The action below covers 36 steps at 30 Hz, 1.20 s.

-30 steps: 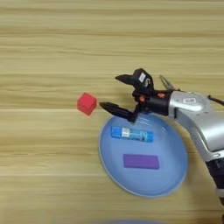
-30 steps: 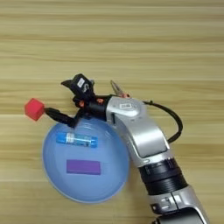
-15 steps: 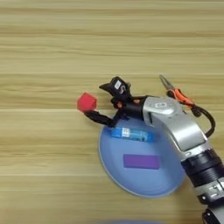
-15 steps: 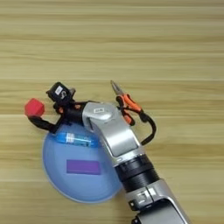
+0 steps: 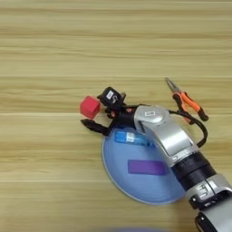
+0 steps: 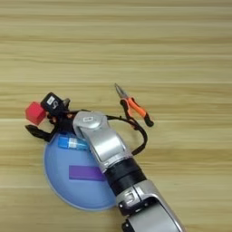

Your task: Move the objects on the table

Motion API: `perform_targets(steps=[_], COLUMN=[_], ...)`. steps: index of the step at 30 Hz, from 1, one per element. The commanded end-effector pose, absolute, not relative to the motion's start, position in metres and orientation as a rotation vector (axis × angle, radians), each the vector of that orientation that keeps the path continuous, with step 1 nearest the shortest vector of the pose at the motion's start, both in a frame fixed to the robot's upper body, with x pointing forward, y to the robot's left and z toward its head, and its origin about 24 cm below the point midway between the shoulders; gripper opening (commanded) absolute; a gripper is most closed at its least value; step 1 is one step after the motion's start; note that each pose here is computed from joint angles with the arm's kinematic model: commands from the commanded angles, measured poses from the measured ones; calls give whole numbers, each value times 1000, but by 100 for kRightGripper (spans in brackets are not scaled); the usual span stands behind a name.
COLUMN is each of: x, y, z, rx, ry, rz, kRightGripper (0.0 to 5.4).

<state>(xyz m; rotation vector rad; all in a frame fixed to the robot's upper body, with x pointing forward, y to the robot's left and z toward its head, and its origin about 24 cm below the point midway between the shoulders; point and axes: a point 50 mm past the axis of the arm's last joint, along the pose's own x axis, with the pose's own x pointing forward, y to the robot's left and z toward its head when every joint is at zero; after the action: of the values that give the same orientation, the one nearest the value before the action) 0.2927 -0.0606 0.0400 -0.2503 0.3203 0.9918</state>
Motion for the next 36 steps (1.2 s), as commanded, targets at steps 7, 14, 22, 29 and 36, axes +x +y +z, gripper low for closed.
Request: perform_targets(steps=[7, 14, 22, 29, 36], x=[310, 311, 312, 316, 333], y=[-49, -49, -49, -53, -82], z=[75, 75, 76, 90, 120], rx=[-288, -287, -284, -261, -227], ry=[148, 150, 147, 108, 40], rz=[972, 963, 956, 940, 837], kRightGripper=[378, 291, 227, 227, 227])
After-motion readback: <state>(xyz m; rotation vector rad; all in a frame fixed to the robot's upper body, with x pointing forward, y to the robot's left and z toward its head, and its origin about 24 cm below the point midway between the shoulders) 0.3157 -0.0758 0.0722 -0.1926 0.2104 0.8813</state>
